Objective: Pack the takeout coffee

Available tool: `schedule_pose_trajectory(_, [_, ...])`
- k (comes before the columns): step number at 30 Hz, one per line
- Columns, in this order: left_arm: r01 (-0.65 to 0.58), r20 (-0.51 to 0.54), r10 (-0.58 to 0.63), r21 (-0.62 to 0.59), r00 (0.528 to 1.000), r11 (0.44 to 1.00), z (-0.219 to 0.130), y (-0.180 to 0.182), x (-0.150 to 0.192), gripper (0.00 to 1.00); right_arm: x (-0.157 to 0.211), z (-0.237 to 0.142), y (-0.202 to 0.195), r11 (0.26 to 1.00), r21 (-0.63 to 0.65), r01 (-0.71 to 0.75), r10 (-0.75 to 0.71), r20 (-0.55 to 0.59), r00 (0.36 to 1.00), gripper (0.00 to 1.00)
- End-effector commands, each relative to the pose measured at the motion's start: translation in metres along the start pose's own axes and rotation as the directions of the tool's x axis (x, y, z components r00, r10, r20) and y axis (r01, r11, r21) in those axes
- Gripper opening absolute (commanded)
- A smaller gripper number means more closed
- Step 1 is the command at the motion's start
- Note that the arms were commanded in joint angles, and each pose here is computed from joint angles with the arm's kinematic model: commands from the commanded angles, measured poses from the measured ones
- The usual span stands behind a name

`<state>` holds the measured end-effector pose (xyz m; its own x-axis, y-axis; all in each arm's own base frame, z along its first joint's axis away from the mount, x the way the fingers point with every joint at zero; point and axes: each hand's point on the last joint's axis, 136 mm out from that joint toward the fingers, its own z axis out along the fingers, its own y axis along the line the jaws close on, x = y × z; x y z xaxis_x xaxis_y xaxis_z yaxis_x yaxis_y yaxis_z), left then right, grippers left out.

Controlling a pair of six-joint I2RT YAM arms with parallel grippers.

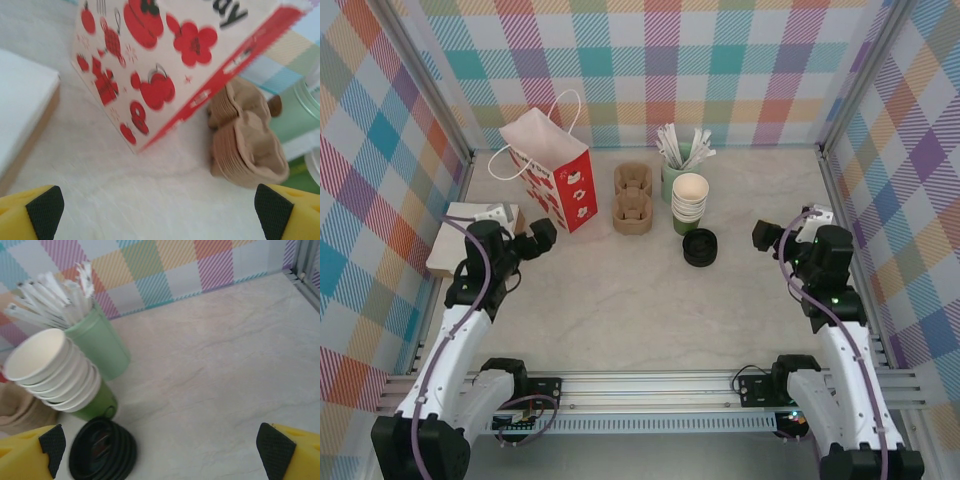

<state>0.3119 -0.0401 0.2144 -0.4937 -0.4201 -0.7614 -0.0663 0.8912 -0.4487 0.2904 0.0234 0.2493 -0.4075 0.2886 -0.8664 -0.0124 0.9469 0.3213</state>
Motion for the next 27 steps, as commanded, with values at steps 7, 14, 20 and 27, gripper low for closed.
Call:
schedule_pose_trajectory(7, [0.292,-0.287,-0.230,0.195,0.930,0.936,-0.001,-0.036,0.061,0.98,0.000,-0.019,0.044,0.950,-0.066,-0.304,0.264,-0.344,0.901,0.92])
schedule_pose_trajectory(14, [0.301,-0.324,-0.227,0.201,0.919,0.932,0.008,-0.039,0.070,0.97,-0.022,0.014,0.062,0.926,-0.089,-0.367,0.294,-0.439,0.849,0.79])
schedule_pose_trajectory(20, [0.306,-0.343,-0.232,0.182,0.910,0.934,0.013,-0.037,0.077,0.97,-0.022,0.058,0.068,0.923,-0.067,-0.379,0.284,-0.544,0.790,0.70])
schedule_pose_trajectory(27, [0.309,-0.344,-0.239,0.166,0.908,0.936,0.017,-0.035,0.079,0.97,-0.016,0.100,0.079,0.948,-0.050,-0.315,0.218,-0.619,0.754,0.61])
